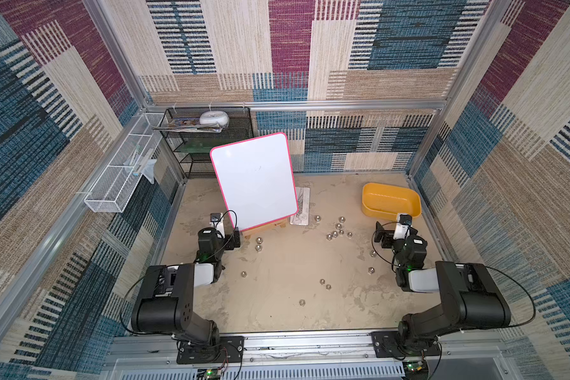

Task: Put the nuts on the desktop into the storage box
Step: Move the storage box to the center of the board, then pick up the nut from the center of the board, then place the nut in the storage box.

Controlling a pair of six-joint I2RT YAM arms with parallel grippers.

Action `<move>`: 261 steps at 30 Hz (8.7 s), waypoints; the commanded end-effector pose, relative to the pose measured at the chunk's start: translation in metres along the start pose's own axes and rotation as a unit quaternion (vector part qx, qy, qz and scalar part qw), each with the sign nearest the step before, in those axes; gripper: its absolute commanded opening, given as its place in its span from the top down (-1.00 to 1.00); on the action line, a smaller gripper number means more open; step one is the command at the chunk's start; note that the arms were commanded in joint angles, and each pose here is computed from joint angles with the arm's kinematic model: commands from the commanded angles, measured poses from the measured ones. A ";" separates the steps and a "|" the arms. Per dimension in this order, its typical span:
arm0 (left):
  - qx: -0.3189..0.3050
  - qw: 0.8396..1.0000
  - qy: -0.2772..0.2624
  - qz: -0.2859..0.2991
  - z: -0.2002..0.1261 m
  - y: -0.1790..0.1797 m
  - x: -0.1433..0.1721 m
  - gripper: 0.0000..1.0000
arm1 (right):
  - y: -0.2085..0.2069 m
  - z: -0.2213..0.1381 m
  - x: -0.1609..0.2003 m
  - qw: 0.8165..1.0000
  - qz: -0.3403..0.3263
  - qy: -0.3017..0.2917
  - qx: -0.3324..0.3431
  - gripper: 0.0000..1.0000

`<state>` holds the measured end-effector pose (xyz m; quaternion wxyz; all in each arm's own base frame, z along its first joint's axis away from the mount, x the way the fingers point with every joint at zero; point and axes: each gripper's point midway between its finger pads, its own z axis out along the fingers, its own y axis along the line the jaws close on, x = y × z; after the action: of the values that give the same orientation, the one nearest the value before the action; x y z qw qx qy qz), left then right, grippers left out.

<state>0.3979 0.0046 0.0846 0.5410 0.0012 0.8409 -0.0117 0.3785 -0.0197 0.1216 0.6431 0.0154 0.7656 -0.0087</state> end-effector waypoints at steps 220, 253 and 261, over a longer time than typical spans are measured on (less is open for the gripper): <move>0.267 0.927 0.258 -0.046 -0.165 -0.263 -0.024 -1.00 | 0.054 -0.065 0.115 0.819 0.162 0.543 0.098 0.32; 0.276 0.934 0.223 -0.036 -0.170 -0.264 -0.046 -1.00 | 0.030 0.072 0.012 0.872 0.144 0.455 0.107 0.40; 0.272 0.937 0.217 -0.032 -0.170 -0.263 -0.052 -1.00 | 0.032 0.105 0.049 0.853 0.151 0.488 0.104 0.39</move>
<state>0.2598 -0.2565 0.2055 0.3197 0.1204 0.9019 -0.2642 0.4683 0.0075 0.0605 0.1778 0.2017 0.9631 0.0097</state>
